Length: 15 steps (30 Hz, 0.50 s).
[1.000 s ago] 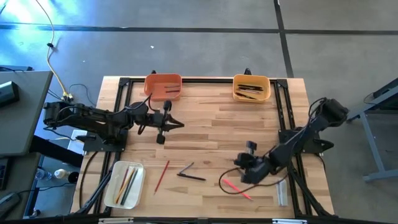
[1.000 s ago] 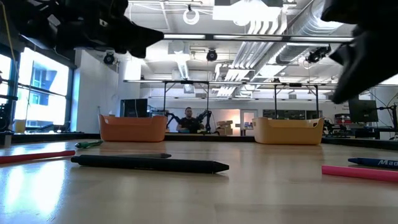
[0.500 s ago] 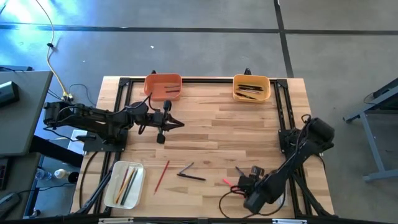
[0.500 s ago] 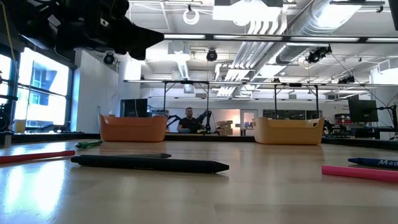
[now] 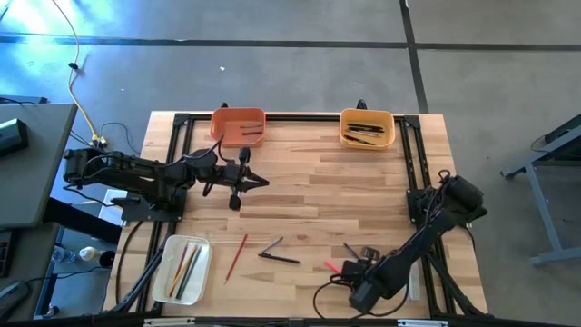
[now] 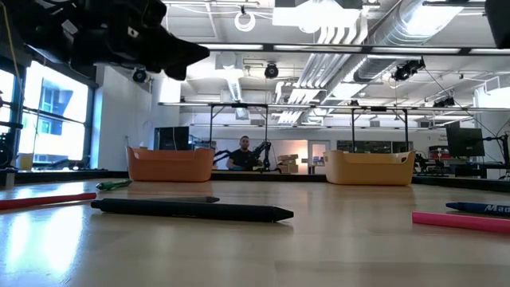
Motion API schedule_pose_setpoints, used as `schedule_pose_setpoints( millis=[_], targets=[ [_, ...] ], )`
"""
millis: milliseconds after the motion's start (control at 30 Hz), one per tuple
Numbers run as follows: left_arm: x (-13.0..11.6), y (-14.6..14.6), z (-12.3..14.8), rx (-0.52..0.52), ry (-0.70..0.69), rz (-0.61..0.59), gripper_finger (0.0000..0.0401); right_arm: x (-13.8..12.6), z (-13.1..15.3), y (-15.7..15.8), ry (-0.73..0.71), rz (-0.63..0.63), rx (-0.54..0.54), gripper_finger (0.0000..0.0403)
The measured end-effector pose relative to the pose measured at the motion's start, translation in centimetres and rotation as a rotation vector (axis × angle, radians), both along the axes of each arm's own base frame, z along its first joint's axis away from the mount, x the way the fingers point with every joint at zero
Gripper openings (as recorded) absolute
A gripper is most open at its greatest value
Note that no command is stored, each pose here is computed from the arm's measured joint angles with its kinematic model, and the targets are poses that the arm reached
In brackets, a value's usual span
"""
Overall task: Sort crayons/erasers/pens/pencils in bins
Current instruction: Put the pink colored pencil into the white bin
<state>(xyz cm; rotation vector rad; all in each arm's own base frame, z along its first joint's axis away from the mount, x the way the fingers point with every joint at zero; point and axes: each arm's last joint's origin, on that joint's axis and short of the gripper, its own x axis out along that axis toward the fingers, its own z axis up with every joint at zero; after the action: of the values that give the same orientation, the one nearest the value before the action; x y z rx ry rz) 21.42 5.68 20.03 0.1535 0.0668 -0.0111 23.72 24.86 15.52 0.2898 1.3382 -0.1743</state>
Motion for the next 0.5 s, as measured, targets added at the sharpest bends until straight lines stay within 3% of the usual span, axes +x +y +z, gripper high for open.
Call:
schedule_pose_setpoints(
  millis=[500],
  targets=[
    [0.0, 0.0, 0.0, -0.027, 0.002, 0.002, 0.0007, 1.9, -2.1, -0.8, 0.051, -0.107, 0.033, 0.0153]
  ],
)
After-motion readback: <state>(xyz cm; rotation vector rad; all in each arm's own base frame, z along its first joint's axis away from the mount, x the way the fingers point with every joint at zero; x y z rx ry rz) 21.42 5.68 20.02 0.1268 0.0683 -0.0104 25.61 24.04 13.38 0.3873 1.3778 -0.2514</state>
